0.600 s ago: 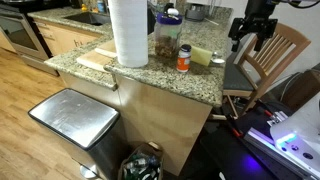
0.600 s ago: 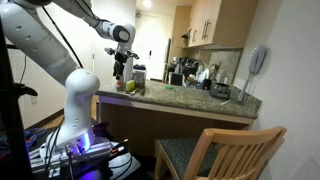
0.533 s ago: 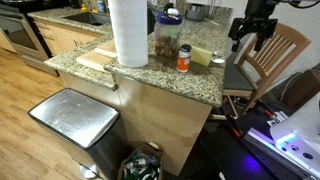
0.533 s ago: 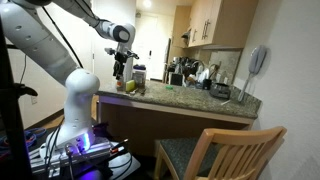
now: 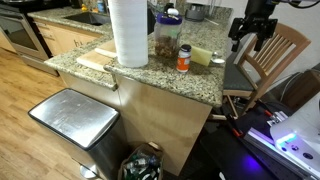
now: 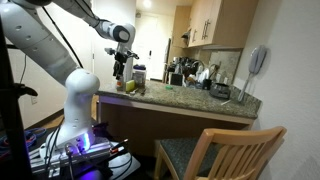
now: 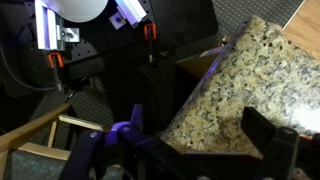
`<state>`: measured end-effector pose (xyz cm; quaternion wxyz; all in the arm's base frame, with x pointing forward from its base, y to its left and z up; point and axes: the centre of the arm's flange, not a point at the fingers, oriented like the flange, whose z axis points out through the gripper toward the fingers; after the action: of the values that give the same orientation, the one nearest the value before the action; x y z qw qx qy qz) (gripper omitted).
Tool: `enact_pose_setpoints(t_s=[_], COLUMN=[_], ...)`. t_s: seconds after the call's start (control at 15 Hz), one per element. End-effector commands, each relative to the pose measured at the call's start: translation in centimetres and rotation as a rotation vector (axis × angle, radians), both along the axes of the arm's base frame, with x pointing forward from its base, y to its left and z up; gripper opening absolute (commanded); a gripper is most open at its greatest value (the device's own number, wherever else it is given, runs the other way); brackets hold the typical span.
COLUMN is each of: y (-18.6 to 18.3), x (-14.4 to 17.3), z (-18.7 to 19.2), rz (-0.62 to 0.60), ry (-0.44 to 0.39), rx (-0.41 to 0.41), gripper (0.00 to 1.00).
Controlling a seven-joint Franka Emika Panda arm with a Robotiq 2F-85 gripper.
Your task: Move the white spoon to the right, move the silver spoon to the right
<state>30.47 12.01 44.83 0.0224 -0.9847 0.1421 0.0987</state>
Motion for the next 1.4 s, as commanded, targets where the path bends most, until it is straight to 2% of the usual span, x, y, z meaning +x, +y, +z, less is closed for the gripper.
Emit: enact_pose_setpoints(t_s=[0.0, 0.07, 0.33, 0.53, 0.6, 0.67, 0.93, 1.0, 1.27, 1.33], y=[0.0, -0.1, -0.5, -0.2, 0.0, 0.3, 2.0, 1.4, 1.9, 2.5], x=[0.0, 0.0, 1.6, 2.5, 2.4, 2.4, 1.9, 2.4, 2.2, 1.9], z=[0.0, 0.0, 0.1, 0.4, 0.4, 0.3, 0.2, 0.6, 0.4, 0.5], rz=[0.0, 0.001, 0.092, 0.122, 0.065, -0.018, -0.263, -0.176, -0.244, -0.366], ry=[0.0, -0.01, -0.227, -0.352, -0.364, -0.366, -0.272, -0.298, -0.284, -0.236], rx=[0.0, -0.014, -0.135, -0.15, -0.138, -0.119, -0.072, -0.089, -0.079, -0.075], gripper=[1.0, 1.0, 1.0, 1.0, 1.0, 1.0, 1.0, 1.0, 1.0, 1.0])
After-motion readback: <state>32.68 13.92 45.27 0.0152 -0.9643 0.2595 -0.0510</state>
